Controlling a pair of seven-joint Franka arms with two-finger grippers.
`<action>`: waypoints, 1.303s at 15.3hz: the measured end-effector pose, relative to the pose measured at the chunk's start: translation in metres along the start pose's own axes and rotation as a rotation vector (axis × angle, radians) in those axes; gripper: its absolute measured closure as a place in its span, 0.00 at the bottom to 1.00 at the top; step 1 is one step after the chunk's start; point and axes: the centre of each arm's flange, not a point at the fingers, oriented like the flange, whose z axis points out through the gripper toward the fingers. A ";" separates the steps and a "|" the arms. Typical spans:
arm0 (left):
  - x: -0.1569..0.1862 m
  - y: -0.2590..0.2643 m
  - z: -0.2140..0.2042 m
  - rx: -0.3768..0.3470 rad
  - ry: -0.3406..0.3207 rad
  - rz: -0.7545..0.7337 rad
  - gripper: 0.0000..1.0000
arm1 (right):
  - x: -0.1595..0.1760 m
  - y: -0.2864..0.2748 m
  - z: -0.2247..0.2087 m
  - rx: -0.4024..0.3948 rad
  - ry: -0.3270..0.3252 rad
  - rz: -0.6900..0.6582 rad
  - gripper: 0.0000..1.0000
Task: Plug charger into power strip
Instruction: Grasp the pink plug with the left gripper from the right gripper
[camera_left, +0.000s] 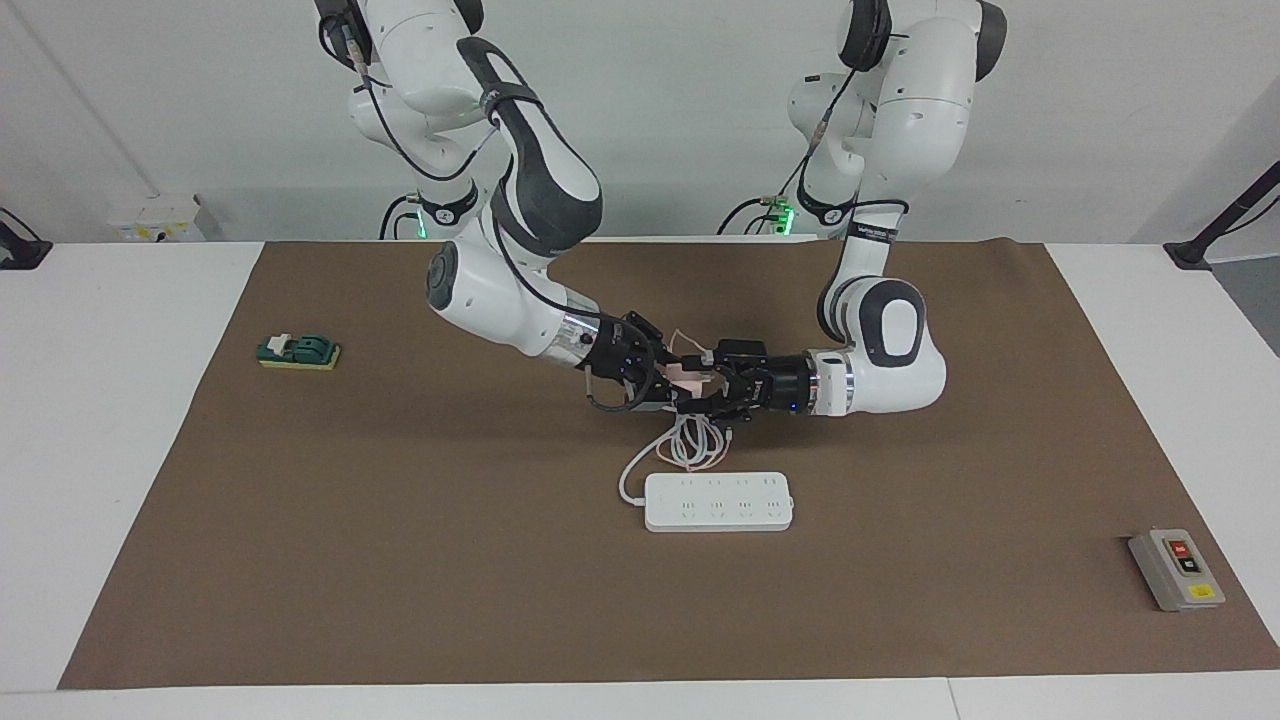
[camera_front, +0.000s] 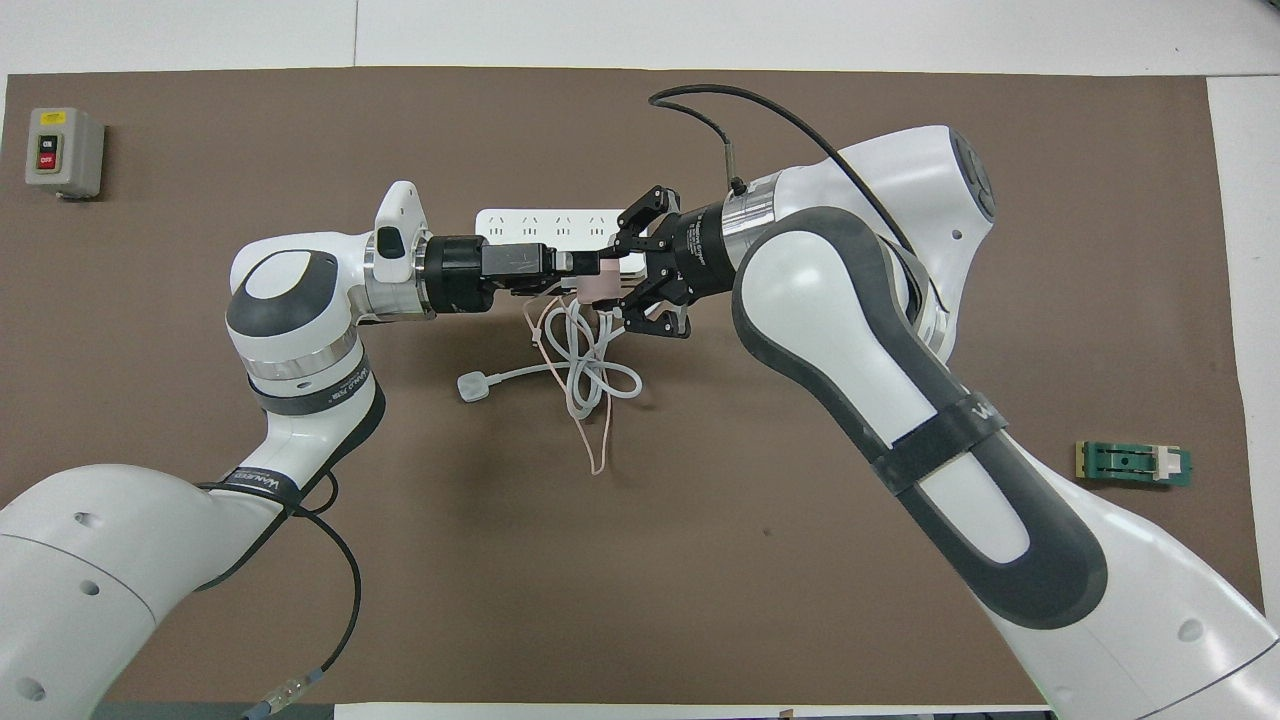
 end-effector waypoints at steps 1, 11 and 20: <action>-0.002 -0.002 -0.002 -0.004 -0.005 -0.005 0.00 | 0.000 -0.001 0.000 0.000 0.000 0.000 0.52; -0.003 0.006 -0.010 -0.014 -0.003 -0.064 0.02 | 0.000 -0.001 0.000 0.002 -0.001 -0.001 0.52; -0.003 0.006 -0.016 0.002 0.002 -0.082 0.59 | -0.005 -0.004 -0.003 0.008 -0.006 -0.009 0.52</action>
